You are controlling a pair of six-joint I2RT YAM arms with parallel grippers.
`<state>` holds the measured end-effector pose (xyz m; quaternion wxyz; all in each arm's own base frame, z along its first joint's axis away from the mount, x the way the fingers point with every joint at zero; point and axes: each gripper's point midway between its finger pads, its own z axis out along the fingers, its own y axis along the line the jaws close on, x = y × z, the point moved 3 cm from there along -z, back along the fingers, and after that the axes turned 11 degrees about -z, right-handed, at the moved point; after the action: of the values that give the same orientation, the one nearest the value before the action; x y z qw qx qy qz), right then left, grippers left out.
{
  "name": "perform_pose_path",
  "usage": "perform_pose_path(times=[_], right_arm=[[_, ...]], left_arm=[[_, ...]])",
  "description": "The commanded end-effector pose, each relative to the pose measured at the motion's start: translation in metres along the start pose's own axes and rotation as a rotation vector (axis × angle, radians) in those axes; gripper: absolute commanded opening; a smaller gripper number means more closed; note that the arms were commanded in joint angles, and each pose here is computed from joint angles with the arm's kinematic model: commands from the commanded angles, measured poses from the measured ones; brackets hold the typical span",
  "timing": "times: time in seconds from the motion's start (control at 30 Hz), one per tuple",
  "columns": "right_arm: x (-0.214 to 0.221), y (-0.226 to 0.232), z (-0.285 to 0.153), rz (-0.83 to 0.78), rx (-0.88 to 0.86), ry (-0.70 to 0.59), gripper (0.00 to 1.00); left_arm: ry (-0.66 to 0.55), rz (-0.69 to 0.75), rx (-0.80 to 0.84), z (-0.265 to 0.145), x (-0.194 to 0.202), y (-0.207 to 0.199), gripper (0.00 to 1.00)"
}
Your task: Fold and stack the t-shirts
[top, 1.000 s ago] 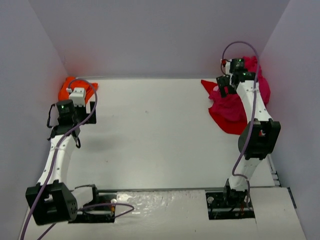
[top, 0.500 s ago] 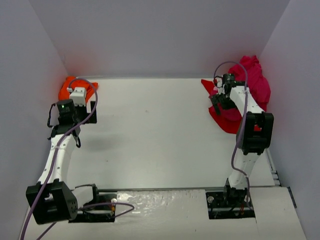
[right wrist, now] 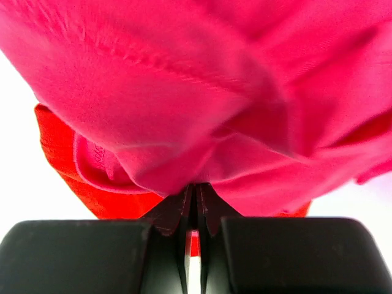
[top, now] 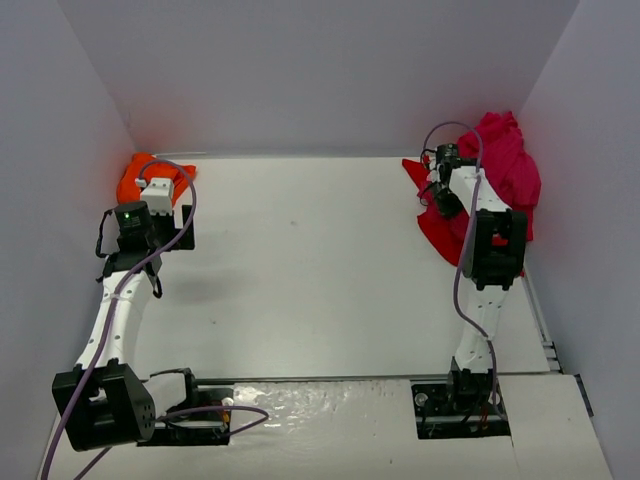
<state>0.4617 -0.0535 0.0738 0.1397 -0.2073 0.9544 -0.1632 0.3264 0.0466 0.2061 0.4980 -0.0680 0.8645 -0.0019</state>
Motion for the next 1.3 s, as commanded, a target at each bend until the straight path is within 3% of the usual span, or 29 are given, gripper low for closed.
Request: perform_pose_path(times=[0.0, 0.17, 0.23, 0.4, 0.53, 0.67, 0.73, 0.8, 0.87, 0.9, 0.97, 1.07, 1.27], right_arm=[[-0.044, -0.059, -0.096, 0.081, 0.201, -0.235, 0.00], [-0.072, -0.130, -0.261, 0.253, 0.452, -0.619, 0.00], [-0.082, -0.128, -0.308, 0.253, 0.416, -0.782, 0.01], [-0.097, -0.046, -0.374, 0.030, 0.108, -1.036, 0.06], [-0.073, 0.048, -0.418, -0.277, -0.303, -1.176, 0.11], [-0.015, 0.084, -0.457, -0.453, -0.488, -1.261, 0.01], [0.001, 0.089, -0.456, -0.509, -0.478, -1.263, 0.00], [0.012, 0.096, -0.432, -0.505, -0.475, -1.199, 0.07], [0.011, 0.087, -0.404, -0.485, -0.368, -1.124, 0.63], [0.009, 0.084, -0.389, -0.461, -0.338, -1.083, 0.77], [0.002, 0.077, -0.351, -0.416, -0.277, -0.972, 0.93], [-0.009, 0.066, -0.303, -0.364, -0.194, -0.816, 0.97], [-0.035, 0.046, -0.192, -0.267, -0.040, -0.488, 0.87]], left_arm=[[-0.114, 0.018, -0.005, -0.007, -0.030, 0.002, 0.97], [-0.111, 0.018, -0.008, -0.005, -0.028, 0.003, 0.97], [-0.111, 0.018, -0.009, -0.005, -0.028, 0.003, 0.97], [-0.120, 0.017, -0.014, -0.006, -0.031, 0.003, 0.97], [-0.123, 0.020, -0.034, -0.007, -0.032, 0.006, 0.97], [-0.120, 0.025, -0.033, -0.006, -0.029, 0.006, 0.97], [-0.118, 0.017, -0.028, -0.005, -0.031, 0.005, 0.97], [-0.105, 0.014, -0.021, -0.002, -0.030, 0.004, 0.97], [-0.099, 0.014, -0.022, -0.001, -0.029, 0.005, 0.97], [-0.098, 0.014, -0.023, -0.001, -0.029, 0.005, 0.97], [-0.100, 0.019, -0.021, 0.000, -0.028, 0.005, 0.97], [-0.098, 0.020, -0.020, 0.002, -0.027, 0.005, 0.97], [-0.084, 0.025, -0.025, 0.003, -0.024, 0.006, 0.97]])
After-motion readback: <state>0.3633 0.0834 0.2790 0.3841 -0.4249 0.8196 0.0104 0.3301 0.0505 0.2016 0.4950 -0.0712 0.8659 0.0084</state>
